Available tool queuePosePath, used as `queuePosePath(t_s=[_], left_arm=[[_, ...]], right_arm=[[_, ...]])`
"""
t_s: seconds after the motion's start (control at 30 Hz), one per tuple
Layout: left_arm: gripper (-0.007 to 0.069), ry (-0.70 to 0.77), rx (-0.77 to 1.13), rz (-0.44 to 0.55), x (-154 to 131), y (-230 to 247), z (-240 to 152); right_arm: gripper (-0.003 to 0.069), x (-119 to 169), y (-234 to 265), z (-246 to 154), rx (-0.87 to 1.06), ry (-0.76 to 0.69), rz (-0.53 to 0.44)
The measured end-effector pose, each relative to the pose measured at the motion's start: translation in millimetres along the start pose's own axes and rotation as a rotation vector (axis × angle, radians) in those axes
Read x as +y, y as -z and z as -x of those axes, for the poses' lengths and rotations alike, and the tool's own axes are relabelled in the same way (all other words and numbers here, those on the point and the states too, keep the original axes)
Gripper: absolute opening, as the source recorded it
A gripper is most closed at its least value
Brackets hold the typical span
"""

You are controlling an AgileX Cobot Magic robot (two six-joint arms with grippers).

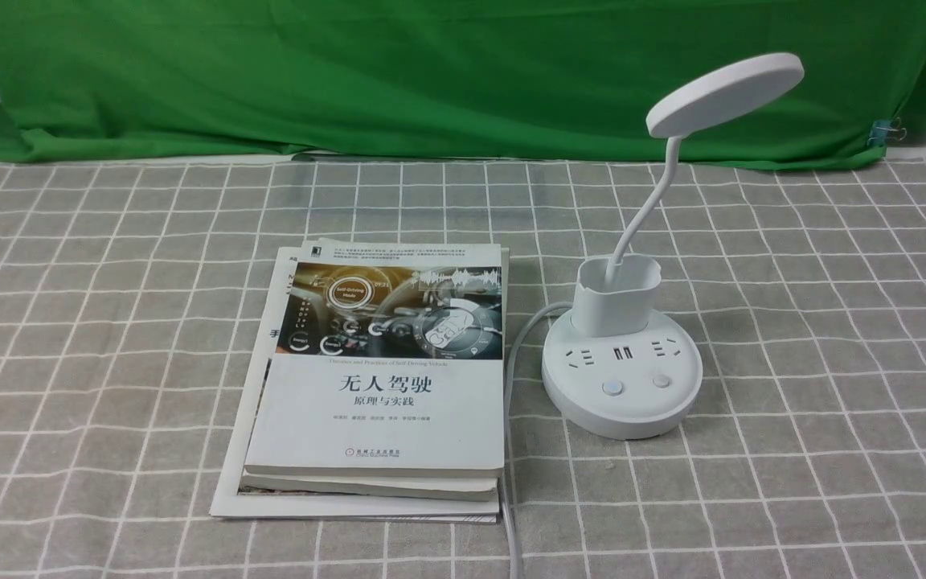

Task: Turn on the desk lamp on the grey coffee tablecloth with your hand.
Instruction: 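Press the button on the base of the white desk lamp with the right gripper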

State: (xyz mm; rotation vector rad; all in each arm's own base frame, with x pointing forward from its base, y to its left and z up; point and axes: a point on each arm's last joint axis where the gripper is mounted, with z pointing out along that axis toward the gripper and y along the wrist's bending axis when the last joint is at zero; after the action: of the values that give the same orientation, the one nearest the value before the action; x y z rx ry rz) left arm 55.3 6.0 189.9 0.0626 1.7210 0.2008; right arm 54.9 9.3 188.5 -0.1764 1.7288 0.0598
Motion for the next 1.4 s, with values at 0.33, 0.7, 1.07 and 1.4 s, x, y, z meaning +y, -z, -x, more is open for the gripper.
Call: queuePosePath(t_s=[0.33,0.7,1.07,1.4], left_arm=[[0.0019,-0.001,0.000,0.000,0.0,0.0,0.0],[0.0019,-0.001,0.000,0.000,0.0,0.0,0.0],[0.0019,-0.001,0.000,0.000,0.0,0.0,0.0],[0.0019,-0.001,0.000,0.000,0.0,0.0,0.0]], right_arm=[[0.0245,0.0,0.0,0.1,-0.001,0.000,0.000],[0.0245,-6.0,3.4,24.0,-0.279,-0.582,0.013],[0.0040,1.3,-2.9,69.5,0.027,-0.367,0.065],[0.0034,8.3,-104.3,109.7,0.735,-0.096,0.257]])
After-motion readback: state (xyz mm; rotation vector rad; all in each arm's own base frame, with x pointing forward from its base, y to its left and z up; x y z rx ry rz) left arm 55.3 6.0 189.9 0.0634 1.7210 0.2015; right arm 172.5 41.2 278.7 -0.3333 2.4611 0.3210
